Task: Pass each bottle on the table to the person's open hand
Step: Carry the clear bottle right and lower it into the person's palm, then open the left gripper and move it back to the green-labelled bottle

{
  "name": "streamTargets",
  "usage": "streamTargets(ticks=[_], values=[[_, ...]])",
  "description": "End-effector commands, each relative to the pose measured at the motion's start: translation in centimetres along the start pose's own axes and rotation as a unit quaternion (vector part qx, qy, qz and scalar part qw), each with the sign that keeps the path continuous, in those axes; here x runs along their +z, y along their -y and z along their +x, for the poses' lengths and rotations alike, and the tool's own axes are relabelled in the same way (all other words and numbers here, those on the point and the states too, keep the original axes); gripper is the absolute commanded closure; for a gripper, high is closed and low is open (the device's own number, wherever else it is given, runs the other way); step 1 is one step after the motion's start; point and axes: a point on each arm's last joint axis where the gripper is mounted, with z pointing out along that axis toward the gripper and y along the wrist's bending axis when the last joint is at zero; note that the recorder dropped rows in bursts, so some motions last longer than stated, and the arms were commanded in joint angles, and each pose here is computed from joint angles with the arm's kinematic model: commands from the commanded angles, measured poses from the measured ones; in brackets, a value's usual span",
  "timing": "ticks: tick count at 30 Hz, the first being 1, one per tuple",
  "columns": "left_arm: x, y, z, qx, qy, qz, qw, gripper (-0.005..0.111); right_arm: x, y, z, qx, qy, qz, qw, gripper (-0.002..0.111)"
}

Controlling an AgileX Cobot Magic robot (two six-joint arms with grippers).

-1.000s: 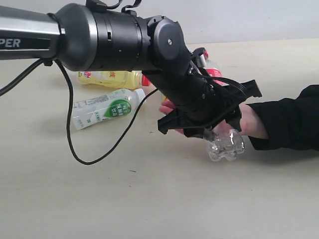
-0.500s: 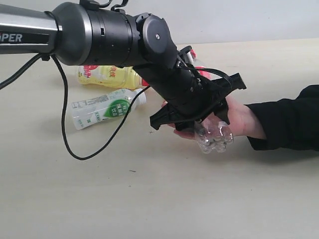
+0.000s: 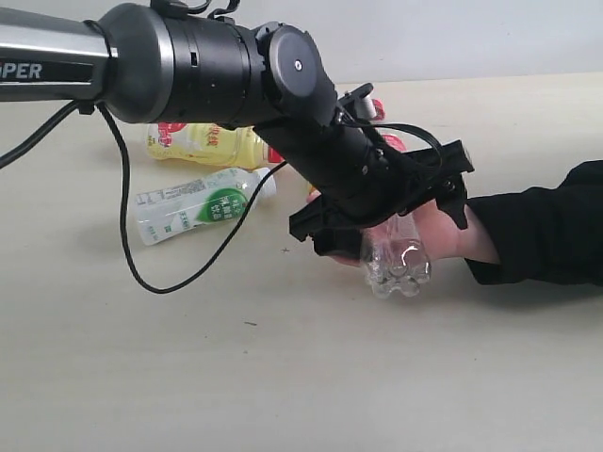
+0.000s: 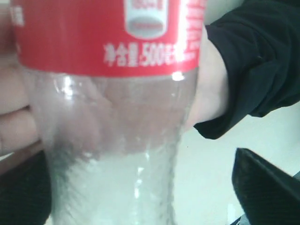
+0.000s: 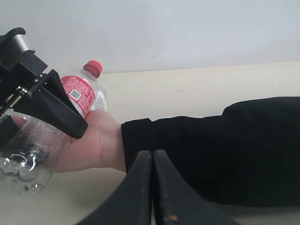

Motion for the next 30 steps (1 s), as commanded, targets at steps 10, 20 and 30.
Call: streamTargets(ticks=[10,20,30], values=[[-4.6,0.1,0.7,0.119,-0.066,-0.019,0.991,0.014,0.0,0.0,0.1,-0.005,0.003,-0.003,1.000,0.108],[-11.8,-0.2,2.0,0.250,-0.061,-0.132,0.957,0.014,0.0,0.0,0.1,-0.005,0.003,-0.003,1.000,0.108],[-17.1,-2.8,1.7,0.384,-0.013,-0.318,0.867,0.014,0.0,0.0,0.1,-0.005,0.003,-0.003,1.000,0.108]])
